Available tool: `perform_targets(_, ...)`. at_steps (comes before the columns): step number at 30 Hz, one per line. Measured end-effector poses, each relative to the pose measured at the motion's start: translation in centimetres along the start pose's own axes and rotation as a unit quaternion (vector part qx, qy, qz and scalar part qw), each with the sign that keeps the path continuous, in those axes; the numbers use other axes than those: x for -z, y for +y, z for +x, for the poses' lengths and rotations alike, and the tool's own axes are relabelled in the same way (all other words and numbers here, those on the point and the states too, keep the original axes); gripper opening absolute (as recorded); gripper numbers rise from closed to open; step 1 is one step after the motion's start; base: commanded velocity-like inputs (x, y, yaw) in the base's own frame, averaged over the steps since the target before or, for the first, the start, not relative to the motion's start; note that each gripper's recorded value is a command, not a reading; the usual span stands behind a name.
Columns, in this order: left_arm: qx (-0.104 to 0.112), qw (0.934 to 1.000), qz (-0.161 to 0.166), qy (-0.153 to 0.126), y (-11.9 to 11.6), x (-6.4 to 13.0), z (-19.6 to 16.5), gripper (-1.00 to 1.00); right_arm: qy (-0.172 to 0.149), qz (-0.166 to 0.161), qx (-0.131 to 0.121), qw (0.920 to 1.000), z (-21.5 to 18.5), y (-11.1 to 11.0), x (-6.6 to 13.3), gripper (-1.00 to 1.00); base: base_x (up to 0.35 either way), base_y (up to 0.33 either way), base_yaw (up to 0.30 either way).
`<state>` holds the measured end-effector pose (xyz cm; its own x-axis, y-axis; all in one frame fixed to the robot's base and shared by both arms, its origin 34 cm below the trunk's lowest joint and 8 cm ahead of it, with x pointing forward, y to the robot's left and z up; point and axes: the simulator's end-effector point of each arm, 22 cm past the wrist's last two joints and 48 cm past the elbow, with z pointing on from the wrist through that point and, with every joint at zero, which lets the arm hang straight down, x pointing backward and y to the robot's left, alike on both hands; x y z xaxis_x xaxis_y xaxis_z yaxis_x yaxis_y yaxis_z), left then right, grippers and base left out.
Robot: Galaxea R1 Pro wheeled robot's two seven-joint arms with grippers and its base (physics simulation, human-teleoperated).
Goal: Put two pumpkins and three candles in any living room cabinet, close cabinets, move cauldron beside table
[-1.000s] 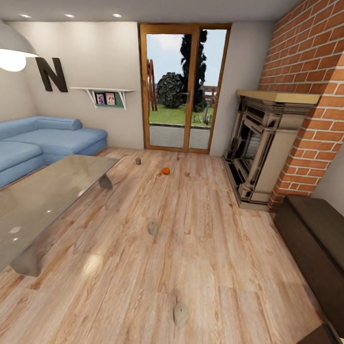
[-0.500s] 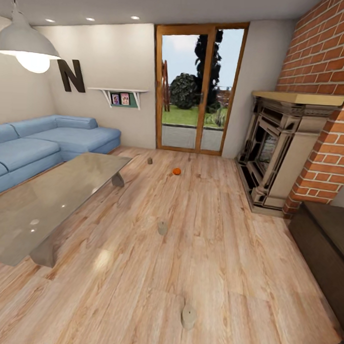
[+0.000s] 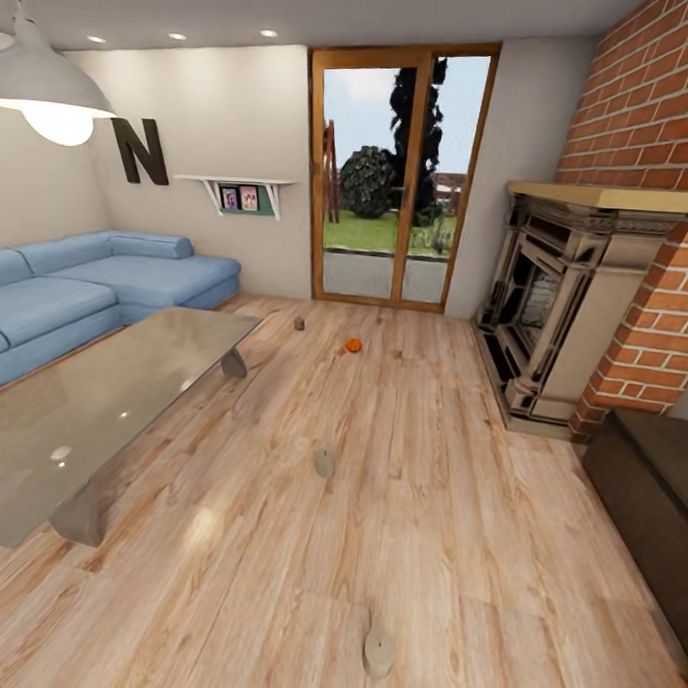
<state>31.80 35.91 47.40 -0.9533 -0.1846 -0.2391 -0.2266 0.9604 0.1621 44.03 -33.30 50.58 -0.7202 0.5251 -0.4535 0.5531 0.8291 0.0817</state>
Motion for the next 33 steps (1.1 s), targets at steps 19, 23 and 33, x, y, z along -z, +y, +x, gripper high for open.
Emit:
perform_targets(19,0.0,0.9993,-0.021,-0.029,4.3,-0.2,-2.4,1.0,0.002,-0.003,0.0,1.0,0.3,0.4,0.1,1.0,0.034,0.092,0.0)
perform_targets(23,0.0,0.9993,-0.021,-0.031,4.2,-0.2,-2.6,1.0,0.002,-0.003,0.0,1.0,0.3,0.4,0.0,1.0,0.049,0.091,0.0)
perform_targets(33,0.0,0.9993,-0.021,-0.032,4.2,-0.2,-2.7,1.0,0.003,-0.009,0.02,0.9997,0.5,0.9,0.1,1.0,0.101,0.193,0.0)
